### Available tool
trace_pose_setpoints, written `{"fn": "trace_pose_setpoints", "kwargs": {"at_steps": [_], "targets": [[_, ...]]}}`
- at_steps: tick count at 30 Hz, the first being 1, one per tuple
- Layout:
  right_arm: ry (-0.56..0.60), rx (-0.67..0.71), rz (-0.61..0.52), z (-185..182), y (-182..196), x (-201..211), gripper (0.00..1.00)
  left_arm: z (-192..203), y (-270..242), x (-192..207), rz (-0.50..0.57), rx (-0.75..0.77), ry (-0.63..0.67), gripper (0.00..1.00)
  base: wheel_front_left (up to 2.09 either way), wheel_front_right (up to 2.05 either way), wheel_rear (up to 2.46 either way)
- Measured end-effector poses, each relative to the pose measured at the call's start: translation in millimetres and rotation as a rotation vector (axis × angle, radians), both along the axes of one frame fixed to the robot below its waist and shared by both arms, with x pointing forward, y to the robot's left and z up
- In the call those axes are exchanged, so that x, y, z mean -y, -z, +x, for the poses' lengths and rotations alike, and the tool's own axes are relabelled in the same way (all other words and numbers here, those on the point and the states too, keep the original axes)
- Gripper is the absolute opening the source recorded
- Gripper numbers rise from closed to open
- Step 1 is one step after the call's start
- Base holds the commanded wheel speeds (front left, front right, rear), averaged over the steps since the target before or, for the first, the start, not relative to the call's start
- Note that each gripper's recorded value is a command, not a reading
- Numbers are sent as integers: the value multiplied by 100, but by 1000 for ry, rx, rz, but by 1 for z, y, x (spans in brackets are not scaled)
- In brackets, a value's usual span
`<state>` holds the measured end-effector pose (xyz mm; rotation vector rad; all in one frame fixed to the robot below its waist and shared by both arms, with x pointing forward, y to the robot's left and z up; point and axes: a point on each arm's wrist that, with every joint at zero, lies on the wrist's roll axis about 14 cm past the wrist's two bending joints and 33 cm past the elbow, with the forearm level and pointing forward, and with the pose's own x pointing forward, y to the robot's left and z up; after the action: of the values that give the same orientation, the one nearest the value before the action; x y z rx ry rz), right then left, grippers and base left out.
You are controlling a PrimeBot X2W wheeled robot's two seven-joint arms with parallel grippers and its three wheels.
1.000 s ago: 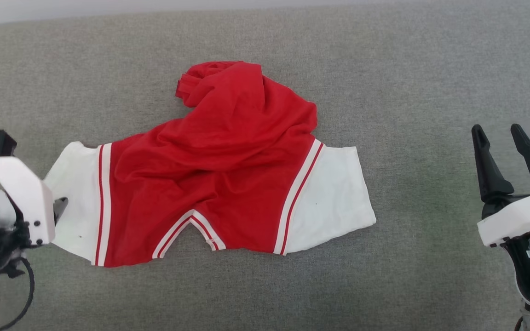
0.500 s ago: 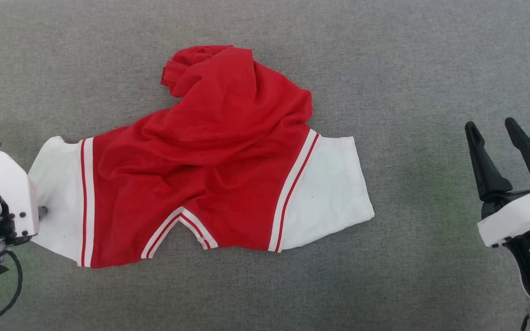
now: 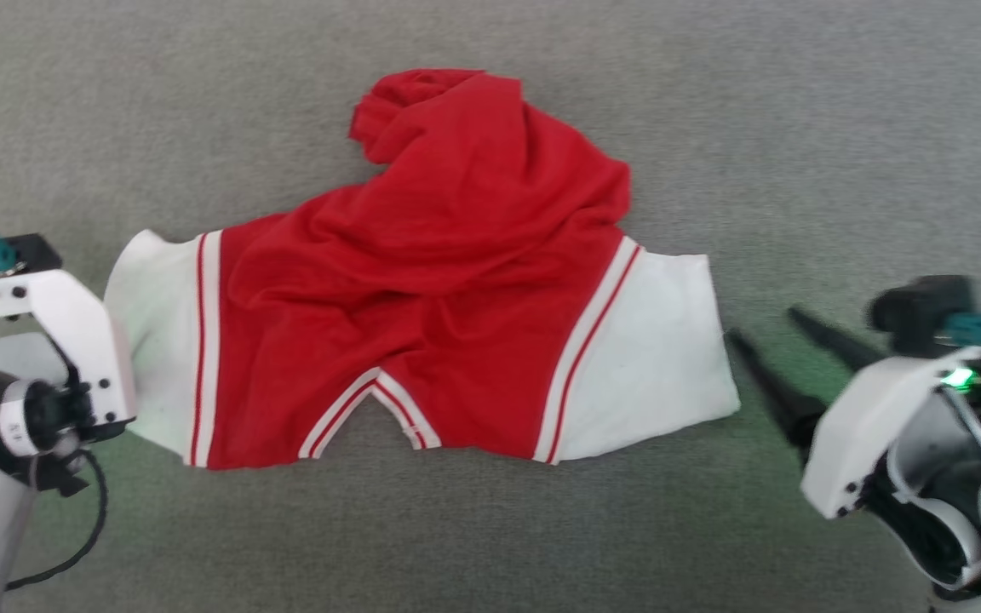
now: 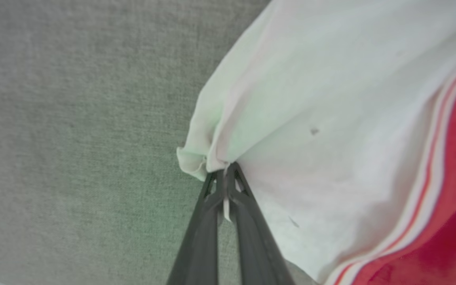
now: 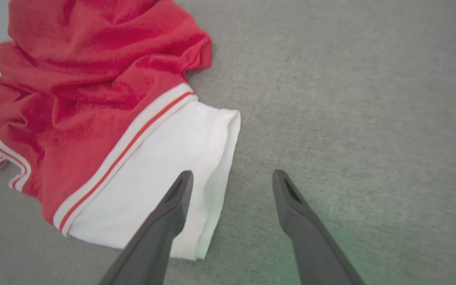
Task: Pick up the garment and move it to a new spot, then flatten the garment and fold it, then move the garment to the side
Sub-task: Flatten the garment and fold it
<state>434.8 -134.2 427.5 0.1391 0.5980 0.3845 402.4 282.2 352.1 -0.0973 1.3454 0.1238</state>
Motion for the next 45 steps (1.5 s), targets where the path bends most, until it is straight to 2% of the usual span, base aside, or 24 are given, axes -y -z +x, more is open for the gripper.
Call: {"fn": "trace_pose_setpoints", "kwargs": {"at_steps": [5,13,14,15,16,22,27,38,45], "targets": [[-159,-218,-65,-14,36,-27,100,2,0,3,-4,27,-1,0,0,0,0],[-306,-376,-194,-16,63,-45,100,1,1,2,-3,59,-14,0,0,0,0],[-326,-395,-202,-17,65,-48,71,1,2,2,-2,61,-18,0,0,0,0],[-326,-395,-202,-17,65,-48,6,1,2,2,-2,61,-18,0,0,0,0],[-354,-403,-227,-17,67,-50,0,0,2,0,2,61,-21,0,0,0,0],[-380,-401,-197,-12,64,-56,0,6,-4,2,-3,112,-22,0,0,0,0],[-365,-339,-135,-1,35,-58,0,18,-28,7,-15,198,-2,0,0,0,0],[-241,43,-38,60,-104,-42,0,69,-159,14,-32,584,69,0,0,0,0],[-197,283,13,76,-200,-39,0,88,-254,24,-14,834,148,0,0,0,0]]}}
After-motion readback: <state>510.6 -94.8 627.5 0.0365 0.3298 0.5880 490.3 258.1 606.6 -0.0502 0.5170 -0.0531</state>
